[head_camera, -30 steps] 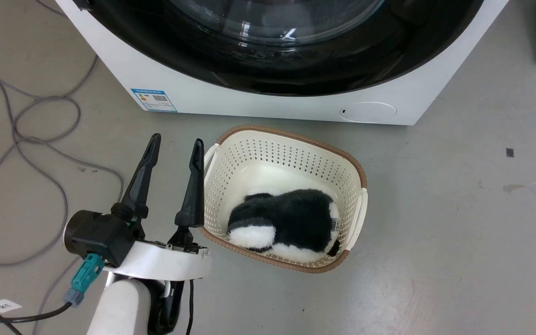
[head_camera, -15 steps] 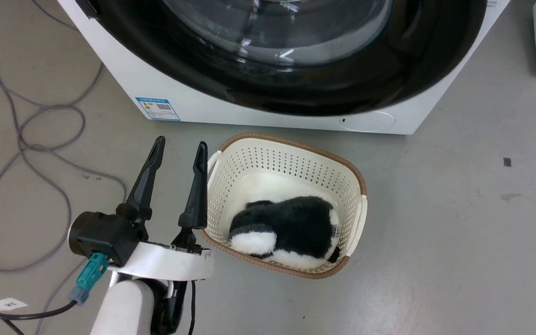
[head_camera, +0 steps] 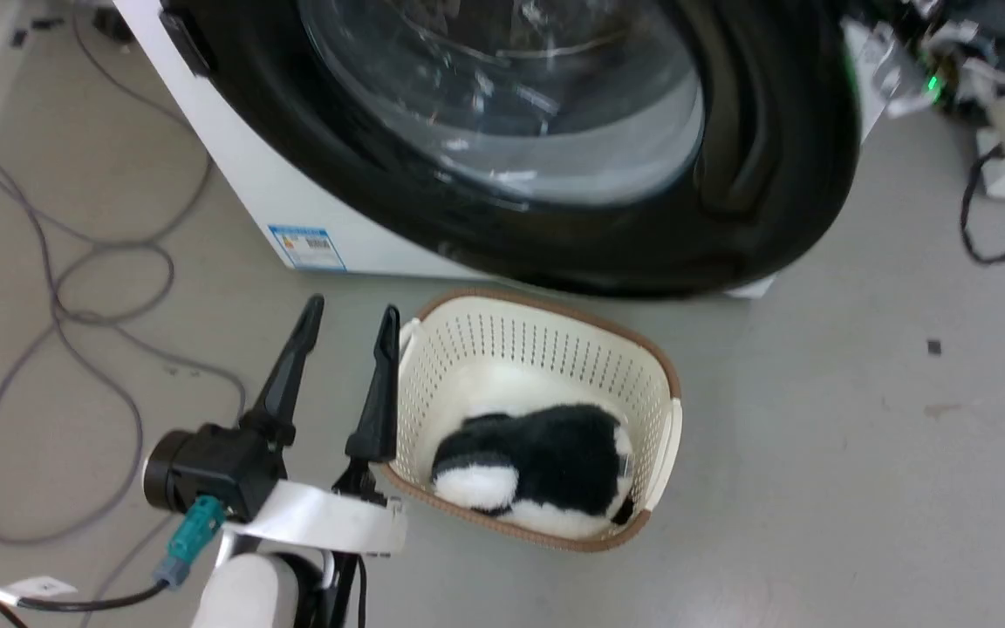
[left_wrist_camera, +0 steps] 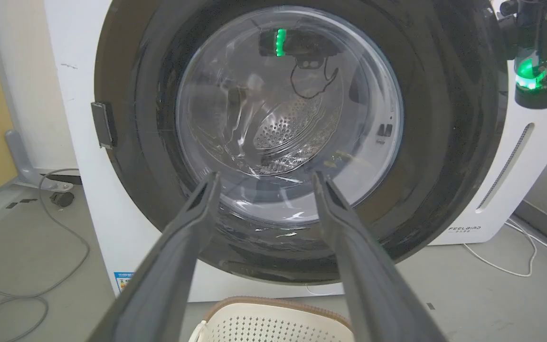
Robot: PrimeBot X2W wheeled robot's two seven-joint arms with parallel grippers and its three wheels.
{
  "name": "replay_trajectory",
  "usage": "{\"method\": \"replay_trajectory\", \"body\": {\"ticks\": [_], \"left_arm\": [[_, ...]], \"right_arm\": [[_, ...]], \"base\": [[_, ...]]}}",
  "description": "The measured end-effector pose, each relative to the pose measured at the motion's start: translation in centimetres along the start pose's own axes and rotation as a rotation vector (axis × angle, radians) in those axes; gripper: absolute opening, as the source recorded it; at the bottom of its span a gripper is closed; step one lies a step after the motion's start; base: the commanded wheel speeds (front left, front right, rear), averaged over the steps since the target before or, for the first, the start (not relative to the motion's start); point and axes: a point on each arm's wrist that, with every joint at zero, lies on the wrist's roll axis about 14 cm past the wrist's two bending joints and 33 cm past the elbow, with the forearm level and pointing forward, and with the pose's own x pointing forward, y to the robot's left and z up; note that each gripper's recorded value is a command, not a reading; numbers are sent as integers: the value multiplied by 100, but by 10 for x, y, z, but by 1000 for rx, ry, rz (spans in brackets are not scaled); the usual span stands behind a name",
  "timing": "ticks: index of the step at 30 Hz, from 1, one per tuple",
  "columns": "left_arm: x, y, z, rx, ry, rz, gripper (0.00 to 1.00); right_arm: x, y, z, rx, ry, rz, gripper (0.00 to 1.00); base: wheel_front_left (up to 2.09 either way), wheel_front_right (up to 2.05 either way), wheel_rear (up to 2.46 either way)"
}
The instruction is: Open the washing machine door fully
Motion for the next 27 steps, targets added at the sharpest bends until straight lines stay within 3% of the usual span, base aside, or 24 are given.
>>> {"method": "replay_trajectory", "body": {"ticks": [10, 27], "left_arm": [[-33, 5, 11, 56, 3, 30, 100], [-69, 16, 4, 98, 49, 66, 100]], "right_arm": [[-24, 13, -41, 33, 64, 25, 0], [-43, 34, -119, 77, 186, 189, 0]], "base": [[0, 0, 0], [0, 0, 0]]}}
